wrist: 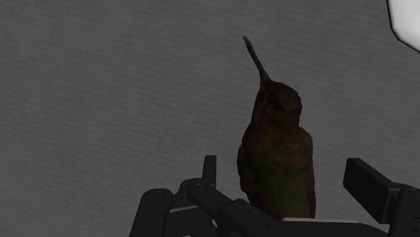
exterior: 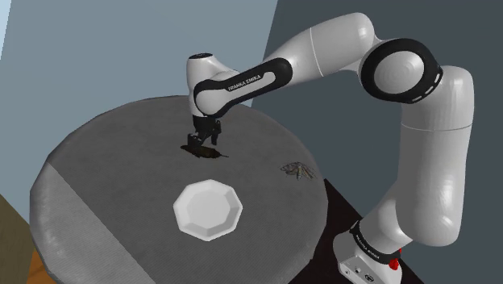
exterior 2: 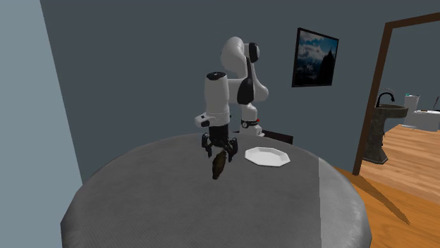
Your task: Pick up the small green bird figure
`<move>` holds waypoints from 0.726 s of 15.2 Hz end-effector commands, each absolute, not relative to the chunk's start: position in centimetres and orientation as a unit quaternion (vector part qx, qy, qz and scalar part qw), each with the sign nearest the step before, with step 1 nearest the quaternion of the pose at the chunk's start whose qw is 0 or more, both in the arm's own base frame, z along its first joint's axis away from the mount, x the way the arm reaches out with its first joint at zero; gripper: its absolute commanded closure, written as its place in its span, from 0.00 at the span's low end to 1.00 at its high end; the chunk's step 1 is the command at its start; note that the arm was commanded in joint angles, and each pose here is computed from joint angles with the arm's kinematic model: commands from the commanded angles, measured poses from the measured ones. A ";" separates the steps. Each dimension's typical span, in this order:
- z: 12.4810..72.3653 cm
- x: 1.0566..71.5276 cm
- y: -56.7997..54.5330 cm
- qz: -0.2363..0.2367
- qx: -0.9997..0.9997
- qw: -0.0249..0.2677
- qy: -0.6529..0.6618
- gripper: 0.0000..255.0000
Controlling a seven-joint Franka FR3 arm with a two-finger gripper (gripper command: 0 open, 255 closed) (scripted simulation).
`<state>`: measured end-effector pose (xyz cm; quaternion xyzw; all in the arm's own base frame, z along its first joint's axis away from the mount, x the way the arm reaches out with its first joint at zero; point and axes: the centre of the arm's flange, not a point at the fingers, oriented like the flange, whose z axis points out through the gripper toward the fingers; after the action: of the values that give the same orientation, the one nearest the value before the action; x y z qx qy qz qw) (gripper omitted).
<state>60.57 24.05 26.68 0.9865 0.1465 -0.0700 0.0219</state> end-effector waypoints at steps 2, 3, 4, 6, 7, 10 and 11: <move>25.7 60.6 24.0 -0.070 0.986 0.022 0.147 0.00; 25.8 60.6 24.0 -0.070 0.986 0.022 0.147 1.00; 25.8 60.7 24.0 -0.070 0.986 0.022 0.147 1.00; 25.8 60.6 24.0 -0.070 0.986 0.022 0.147 1.00; 25.8 60.6 24.1 -0.070 0.986 0.022 0.147 1.00; 25.9 60.6 24.1 -0.070 0.986 0.022 0.147 1.00; 25.9 60.6 24.1 -0.070 0.986 0.022 0.147 1.00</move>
<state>60.68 23.99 25.93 0.9866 0.1461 -0.0690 0.0221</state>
